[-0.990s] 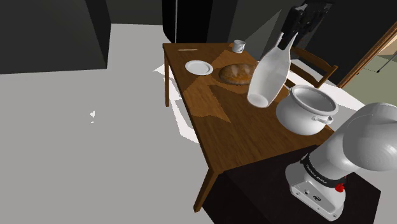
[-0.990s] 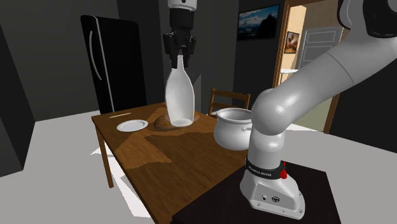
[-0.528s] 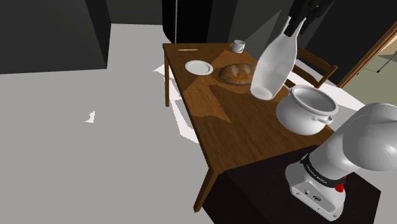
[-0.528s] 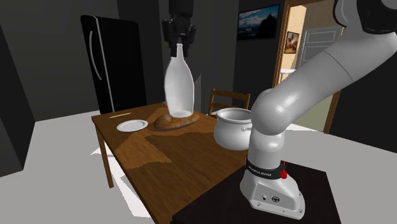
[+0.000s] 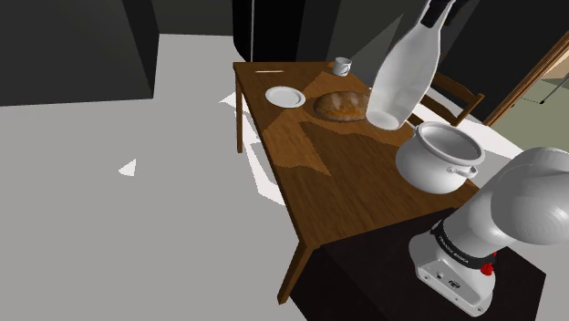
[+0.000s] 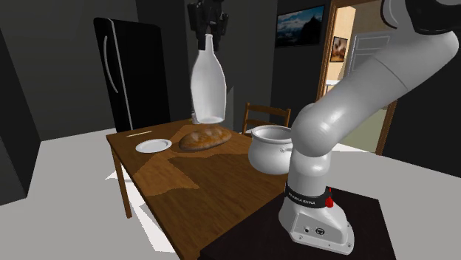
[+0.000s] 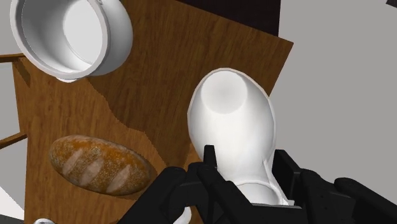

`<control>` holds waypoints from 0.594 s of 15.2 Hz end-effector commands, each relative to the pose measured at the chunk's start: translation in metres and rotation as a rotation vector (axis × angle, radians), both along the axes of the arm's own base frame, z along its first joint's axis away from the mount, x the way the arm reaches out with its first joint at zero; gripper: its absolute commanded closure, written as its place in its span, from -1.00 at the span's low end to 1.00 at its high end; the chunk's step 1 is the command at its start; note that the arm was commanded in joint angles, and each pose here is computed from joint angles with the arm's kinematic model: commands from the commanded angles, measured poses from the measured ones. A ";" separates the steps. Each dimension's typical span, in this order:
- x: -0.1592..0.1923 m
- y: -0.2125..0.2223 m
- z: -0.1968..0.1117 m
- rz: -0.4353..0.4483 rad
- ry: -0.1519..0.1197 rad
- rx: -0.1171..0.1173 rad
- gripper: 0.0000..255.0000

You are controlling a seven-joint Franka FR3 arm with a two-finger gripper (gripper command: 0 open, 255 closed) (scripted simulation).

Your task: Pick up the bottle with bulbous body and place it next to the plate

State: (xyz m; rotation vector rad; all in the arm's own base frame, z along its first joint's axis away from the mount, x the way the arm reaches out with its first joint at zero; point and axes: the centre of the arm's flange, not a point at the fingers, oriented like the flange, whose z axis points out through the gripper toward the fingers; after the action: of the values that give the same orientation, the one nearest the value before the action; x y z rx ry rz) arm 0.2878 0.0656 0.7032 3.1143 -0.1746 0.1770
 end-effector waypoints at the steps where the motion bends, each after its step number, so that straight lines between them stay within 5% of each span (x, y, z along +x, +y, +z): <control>1: 0.001 0.001 0.011 0.000 0.000 0.000 1.00; 9: 0.069 -0.013 -0.020 0.000 0.000 0.000 1.00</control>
State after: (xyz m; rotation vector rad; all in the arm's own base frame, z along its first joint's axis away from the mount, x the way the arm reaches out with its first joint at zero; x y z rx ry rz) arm 0.3455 0.0535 0.6897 3.1141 -0.1752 0.1742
